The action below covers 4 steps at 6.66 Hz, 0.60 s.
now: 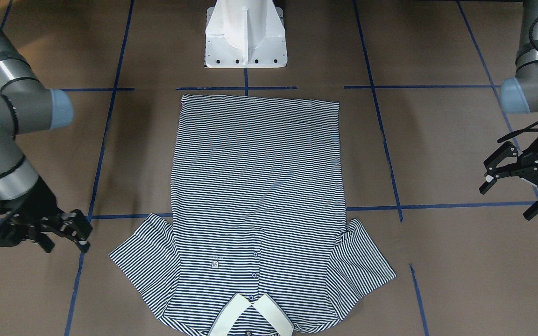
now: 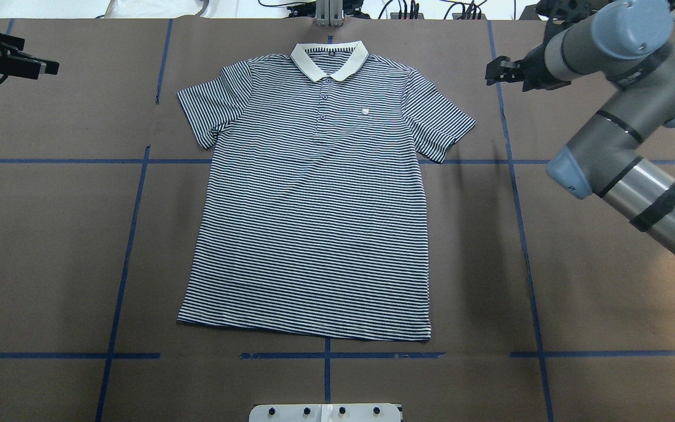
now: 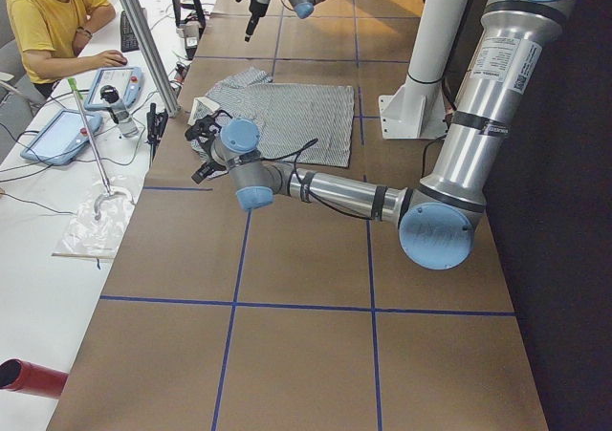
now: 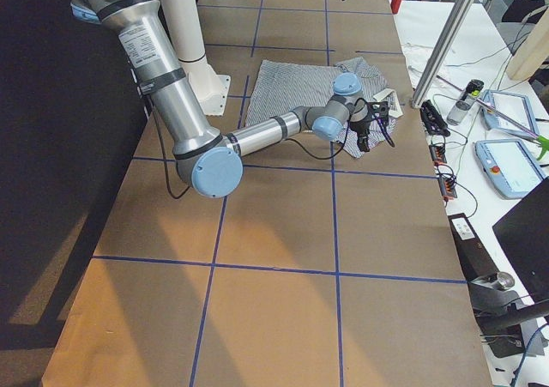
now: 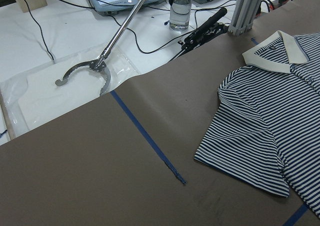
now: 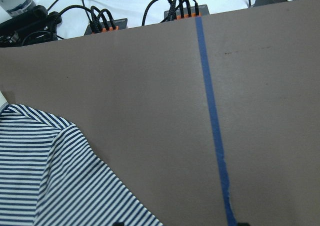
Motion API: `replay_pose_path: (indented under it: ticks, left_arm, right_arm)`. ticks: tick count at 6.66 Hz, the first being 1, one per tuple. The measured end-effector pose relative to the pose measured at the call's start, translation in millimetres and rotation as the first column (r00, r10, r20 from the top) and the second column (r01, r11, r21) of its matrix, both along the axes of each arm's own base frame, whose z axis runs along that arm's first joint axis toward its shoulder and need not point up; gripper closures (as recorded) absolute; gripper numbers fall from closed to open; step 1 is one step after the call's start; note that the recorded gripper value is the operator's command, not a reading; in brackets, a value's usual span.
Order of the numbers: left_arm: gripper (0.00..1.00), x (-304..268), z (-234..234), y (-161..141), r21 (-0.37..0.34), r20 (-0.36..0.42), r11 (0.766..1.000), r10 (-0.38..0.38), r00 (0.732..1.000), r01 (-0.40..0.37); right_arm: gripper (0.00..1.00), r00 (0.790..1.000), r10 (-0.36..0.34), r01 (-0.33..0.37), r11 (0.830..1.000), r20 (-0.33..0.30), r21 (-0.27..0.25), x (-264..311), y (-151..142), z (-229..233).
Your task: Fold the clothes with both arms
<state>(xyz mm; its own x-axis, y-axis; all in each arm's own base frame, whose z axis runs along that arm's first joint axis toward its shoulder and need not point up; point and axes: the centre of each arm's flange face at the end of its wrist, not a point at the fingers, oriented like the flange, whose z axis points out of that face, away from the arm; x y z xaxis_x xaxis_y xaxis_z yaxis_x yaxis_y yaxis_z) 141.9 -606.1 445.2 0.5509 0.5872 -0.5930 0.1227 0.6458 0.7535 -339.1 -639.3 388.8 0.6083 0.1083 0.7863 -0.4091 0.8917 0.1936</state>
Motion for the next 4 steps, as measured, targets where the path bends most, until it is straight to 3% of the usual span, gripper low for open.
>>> replay_pose_path:
  ticks: [4]
  left_arm:
    - [0.00,0.8,0.2,-0.1,0.001,0.000,1.000,0.001,1.000,-0.001]
  right_arm:
    - [0.40,0.999,0.014,-0.014,1.000,-0.031,-0.017,-55.7,-11.6,22.7]
